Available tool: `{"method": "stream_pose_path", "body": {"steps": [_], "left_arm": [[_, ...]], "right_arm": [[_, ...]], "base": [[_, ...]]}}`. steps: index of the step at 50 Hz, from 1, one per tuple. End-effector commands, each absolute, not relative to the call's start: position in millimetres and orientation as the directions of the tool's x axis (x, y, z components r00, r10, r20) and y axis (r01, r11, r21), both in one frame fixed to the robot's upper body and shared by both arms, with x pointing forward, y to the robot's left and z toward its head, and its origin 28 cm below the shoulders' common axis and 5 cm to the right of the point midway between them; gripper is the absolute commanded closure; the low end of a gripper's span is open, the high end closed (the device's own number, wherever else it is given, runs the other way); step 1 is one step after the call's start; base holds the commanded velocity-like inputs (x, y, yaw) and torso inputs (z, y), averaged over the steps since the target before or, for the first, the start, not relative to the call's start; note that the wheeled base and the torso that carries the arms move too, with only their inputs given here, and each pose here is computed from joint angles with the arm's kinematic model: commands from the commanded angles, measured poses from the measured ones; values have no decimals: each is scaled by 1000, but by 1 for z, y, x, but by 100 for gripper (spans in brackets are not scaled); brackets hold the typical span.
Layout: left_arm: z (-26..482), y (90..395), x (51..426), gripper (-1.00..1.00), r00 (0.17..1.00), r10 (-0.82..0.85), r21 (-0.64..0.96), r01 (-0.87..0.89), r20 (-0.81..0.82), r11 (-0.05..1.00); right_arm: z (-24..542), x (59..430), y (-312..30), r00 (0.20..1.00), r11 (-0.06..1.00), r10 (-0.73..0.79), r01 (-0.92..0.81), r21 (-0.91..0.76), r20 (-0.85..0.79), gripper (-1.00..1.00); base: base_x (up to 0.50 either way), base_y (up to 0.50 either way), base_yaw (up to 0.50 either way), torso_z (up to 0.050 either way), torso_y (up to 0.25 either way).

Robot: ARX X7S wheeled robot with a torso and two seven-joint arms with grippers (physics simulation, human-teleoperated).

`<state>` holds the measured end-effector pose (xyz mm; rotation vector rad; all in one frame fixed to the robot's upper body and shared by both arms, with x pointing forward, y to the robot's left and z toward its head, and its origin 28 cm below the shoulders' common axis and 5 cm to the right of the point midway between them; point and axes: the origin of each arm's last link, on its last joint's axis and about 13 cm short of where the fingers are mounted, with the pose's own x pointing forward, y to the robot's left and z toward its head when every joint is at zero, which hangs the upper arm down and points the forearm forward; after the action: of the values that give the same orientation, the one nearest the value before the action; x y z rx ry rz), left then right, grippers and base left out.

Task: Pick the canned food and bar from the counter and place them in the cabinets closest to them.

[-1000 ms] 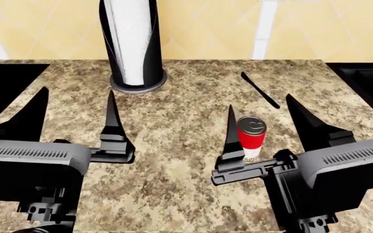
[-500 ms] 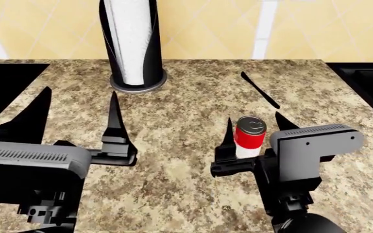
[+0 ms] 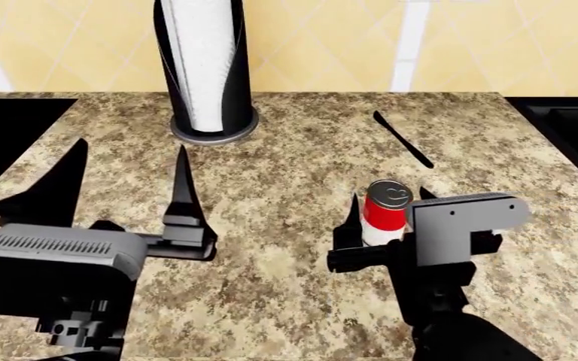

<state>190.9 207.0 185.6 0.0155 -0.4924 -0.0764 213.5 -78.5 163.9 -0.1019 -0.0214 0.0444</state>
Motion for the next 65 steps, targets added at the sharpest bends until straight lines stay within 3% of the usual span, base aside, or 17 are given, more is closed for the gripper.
{"method": "stream_pose_path", "body": {"steps": [1, 49, 50, 65], "left_arm": [[181, 206, 192, -100, 881, -82, 37, 74, 466, 997], [181, 207, 190, -100, 878, -88, 42, 77, 470, 996], [181, 207, 190, -100, 878, -88, 42, 77, 470, 996], [182, 207, 189, -100, 876, -88, 41, 78, 473, 996]], "right_arm": [[157, 220, -80, 1000, 995, 22, -24, -101, -14, -100], [121, 249, -84, 982, 998, -3, -9, -63, -188, -100], [122, 248, -84, 982, 998, -5, -7, -64, -187, 100], [128, 244, -85, 989, 999, -13, 5, -53, -149, 100]], "base": [[0, 0, 0, 0, 0], [0, 0, 0, 0, 0], [0, 0, 0, 0, 0], [0, 0, 0, 0, 0]]}}
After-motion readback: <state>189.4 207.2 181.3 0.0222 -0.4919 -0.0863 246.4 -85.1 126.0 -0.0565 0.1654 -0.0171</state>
